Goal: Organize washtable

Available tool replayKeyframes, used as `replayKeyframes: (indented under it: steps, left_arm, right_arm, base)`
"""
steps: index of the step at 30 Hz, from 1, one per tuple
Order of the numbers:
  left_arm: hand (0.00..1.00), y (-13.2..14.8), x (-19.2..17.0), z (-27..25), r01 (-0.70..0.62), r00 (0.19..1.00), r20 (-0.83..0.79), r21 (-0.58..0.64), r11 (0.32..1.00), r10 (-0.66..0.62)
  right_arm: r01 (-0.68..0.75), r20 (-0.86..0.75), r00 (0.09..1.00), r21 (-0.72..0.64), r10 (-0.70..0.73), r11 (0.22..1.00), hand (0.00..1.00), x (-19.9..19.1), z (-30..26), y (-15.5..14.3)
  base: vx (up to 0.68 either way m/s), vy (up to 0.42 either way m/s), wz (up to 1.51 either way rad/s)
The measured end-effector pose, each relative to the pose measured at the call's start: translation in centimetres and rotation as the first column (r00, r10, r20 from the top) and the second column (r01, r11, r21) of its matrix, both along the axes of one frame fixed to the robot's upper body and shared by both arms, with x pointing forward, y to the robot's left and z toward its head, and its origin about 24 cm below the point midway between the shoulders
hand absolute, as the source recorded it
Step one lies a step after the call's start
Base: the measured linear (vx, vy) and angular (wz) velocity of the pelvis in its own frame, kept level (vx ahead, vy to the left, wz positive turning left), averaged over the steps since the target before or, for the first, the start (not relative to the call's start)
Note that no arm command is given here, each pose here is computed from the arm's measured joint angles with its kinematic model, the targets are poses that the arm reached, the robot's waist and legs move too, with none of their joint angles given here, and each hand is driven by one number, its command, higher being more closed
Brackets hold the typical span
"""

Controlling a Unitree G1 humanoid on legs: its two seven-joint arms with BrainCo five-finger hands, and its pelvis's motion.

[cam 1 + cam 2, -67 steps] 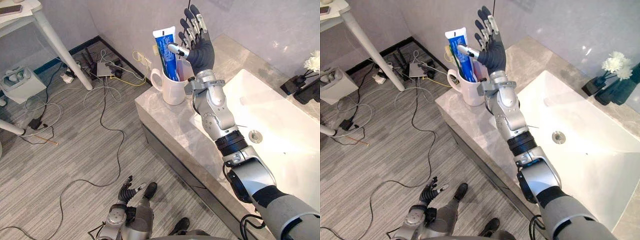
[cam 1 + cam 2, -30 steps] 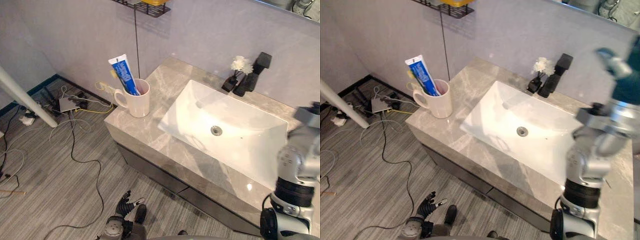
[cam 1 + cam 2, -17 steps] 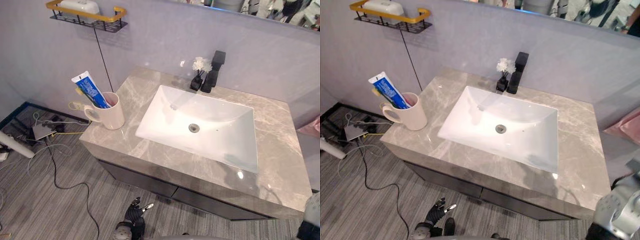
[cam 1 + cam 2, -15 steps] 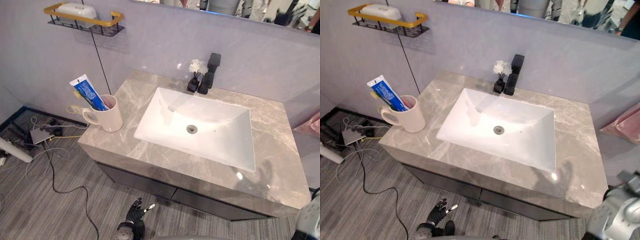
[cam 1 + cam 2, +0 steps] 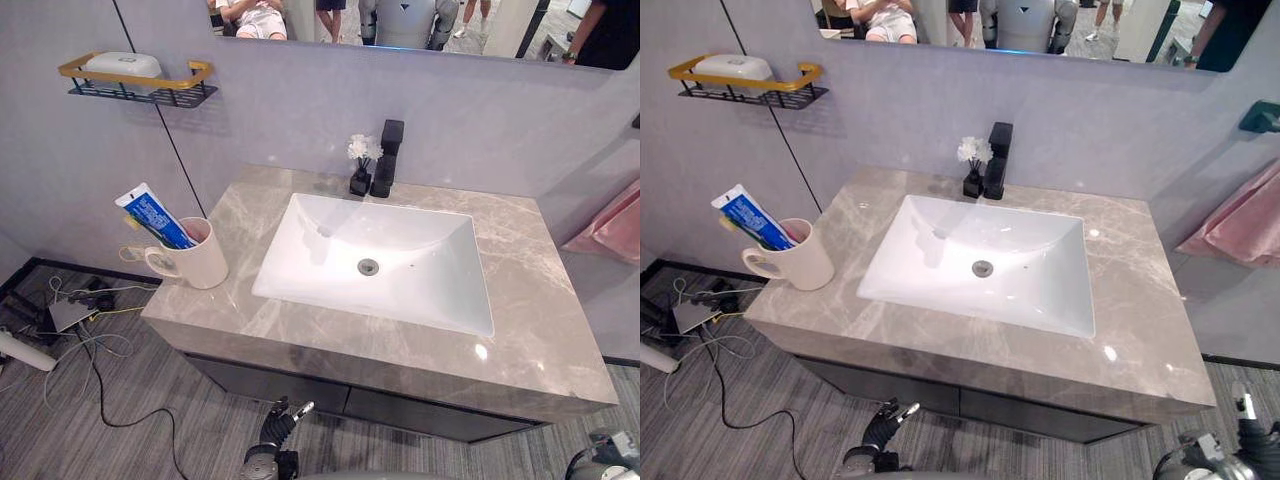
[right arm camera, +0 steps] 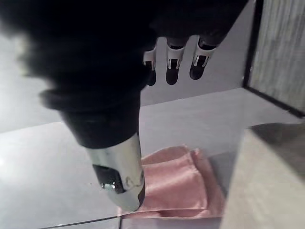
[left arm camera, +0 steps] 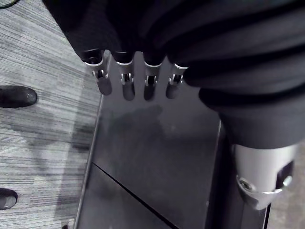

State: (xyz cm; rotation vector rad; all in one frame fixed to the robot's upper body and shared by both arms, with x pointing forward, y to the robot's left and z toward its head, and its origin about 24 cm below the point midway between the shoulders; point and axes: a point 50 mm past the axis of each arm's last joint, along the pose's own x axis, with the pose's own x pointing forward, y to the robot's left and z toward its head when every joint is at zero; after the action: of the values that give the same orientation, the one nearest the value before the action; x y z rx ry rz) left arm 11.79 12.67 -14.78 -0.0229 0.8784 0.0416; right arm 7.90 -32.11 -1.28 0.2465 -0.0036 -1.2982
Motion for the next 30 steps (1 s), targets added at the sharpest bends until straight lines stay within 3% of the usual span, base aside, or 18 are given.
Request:
replayKeyframes:
  steps: [13, 24, 30]
  left_arm:
    - [0.0, 0.2, -0.4, -0.3, -0.007, 1.0, -0.03, 0.014, 1.0, 0.008]
    - [0.0, 0.6, -0.5, -0.5, 0.005, 0.999, -0.045, 0.026, 1.0, -0.004]
    - [0.0, 0.9, -0.2, -0.6, 0.081, 0.995, -0.054, 0.037, 0.996, -0.079]
  right_arm:
    - [-0.182, -0.178, 0.952, 0.326, 0.249, 0.928, 0.0, -0.6, -7.5, 3.9]
    - [-0.248, -0.329, 0.8, 0.578, 0.501, 0.777, 0.0, -2.9, -12.4, 8.5]
    - [-0.289, -0.31, 0.664, 0.732, 0.68, 0.616, 0.0, -3.5, -14.8, 12.3]
  base:
    - [0.03, 0.011, 0.0]
    - [0.01, -0.006, 0.06]
    - [0.02, -0.005, 0.19]
